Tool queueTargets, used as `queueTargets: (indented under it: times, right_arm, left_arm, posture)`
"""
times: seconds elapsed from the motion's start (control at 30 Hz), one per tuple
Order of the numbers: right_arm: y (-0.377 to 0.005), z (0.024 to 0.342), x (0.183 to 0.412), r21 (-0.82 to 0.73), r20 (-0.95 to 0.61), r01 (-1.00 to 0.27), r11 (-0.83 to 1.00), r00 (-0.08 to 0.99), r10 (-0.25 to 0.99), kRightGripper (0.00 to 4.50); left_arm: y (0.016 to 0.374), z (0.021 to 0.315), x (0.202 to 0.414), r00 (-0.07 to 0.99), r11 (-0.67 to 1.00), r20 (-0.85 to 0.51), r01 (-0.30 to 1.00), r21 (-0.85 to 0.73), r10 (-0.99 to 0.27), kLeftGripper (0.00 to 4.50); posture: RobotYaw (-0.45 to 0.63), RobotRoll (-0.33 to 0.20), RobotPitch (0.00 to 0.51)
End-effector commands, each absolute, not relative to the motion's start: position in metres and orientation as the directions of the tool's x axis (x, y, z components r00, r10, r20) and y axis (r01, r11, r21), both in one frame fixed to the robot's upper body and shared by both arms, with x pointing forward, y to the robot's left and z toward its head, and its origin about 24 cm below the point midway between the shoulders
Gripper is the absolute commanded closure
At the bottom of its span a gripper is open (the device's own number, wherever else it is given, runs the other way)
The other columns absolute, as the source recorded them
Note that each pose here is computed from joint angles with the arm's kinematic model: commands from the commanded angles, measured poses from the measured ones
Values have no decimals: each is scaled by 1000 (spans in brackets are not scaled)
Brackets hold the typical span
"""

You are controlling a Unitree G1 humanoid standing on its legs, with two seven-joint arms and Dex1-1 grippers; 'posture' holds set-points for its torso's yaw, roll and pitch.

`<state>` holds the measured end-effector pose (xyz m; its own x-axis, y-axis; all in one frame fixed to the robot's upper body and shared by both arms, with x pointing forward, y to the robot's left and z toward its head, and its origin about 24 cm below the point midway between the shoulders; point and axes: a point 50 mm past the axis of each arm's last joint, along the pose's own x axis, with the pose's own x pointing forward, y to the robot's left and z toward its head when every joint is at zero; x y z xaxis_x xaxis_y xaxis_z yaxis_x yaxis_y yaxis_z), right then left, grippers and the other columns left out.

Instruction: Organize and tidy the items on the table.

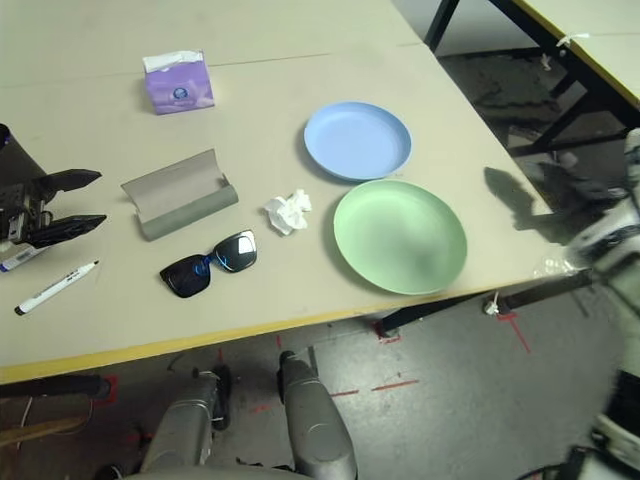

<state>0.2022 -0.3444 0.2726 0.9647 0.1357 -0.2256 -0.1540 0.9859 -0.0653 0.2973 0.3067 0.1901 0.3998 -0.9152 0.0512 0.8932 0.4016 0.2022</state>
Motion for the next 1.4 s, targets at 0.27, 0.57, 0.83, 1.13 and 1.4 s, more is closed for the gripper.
queueTargets:
  times: [0.27,0.57,0.83,1.13,1.4]
  right_arm:
    - [-333,241,164,102,-680,-177,979,706,198,27]
    - [-327,227,181,189,-646,-201,961,712,276,27]
    - [-312,219,209,243,-573,-232,942,749,333,27]
    - [-298,205,229,282,-556,-244,928,747,365,27]
    - [-291,190,242,300,-571,-254,920,724,386,27]
  left_arm:
    - [293,173,305,365,365,36,912,190,-930,0]
    - [297,172,300,372,372,39,908,192,-927,0]
    - [302,172,294,386,385,35,901,200,-922,0]
    - [302,169,286,396,395,38,896,201,-917,0]
    - [299,168,279,399,399,45,894,202,-916,0]
  posture:
    - [-441,0,276]
    - [-393,0,276]
    - [-364,0,276]
    - [-321,0,281]
    - [-299,0,282]
